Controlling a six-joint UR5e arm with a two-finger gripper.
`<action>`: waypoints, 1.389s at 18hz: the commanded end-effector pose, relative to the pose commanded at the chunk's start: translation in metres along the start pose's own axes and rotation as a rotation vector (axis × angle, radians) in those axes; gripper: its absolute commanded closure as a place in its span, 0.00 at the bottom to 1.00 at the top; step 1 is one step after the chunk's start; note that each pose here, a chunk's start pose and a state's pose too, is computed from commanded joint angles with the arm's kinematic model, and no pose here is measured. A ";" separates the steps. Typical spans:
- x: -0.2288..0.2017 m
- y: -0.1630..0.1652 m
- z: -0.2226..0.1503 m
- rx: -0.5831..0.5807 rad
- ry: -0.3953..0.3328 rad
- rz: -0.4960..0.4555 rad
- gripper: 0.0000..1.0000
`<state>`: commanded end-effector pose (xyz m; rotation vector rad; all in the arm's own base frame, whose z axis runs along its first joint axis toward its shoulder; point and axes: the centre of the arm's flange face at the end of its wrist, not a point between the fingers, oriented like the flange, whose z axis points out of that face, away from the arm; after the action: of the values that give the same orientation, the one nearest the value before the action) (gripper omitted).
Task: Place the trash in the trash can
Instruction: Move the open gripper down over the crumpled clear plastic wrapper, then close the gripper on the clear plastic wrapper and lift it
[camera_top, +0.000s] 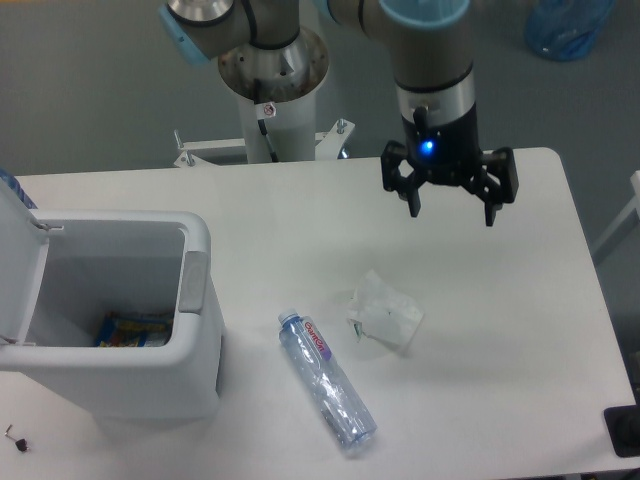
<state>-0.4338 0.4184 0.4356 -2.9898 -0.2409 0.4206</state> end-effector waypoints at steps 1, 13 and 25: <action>0.001 -0.002 0.011 0.000 0.002 -0.023 0.00; 0.045 -0.008 0.129 -0.028 0.177 -0.203 0.00; 0.063 -0.011 0.189 -0.099 0.232 -0.252 0.00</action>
<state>-0.4289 0.4571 0.2401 -3.0112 -0.6215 0.0368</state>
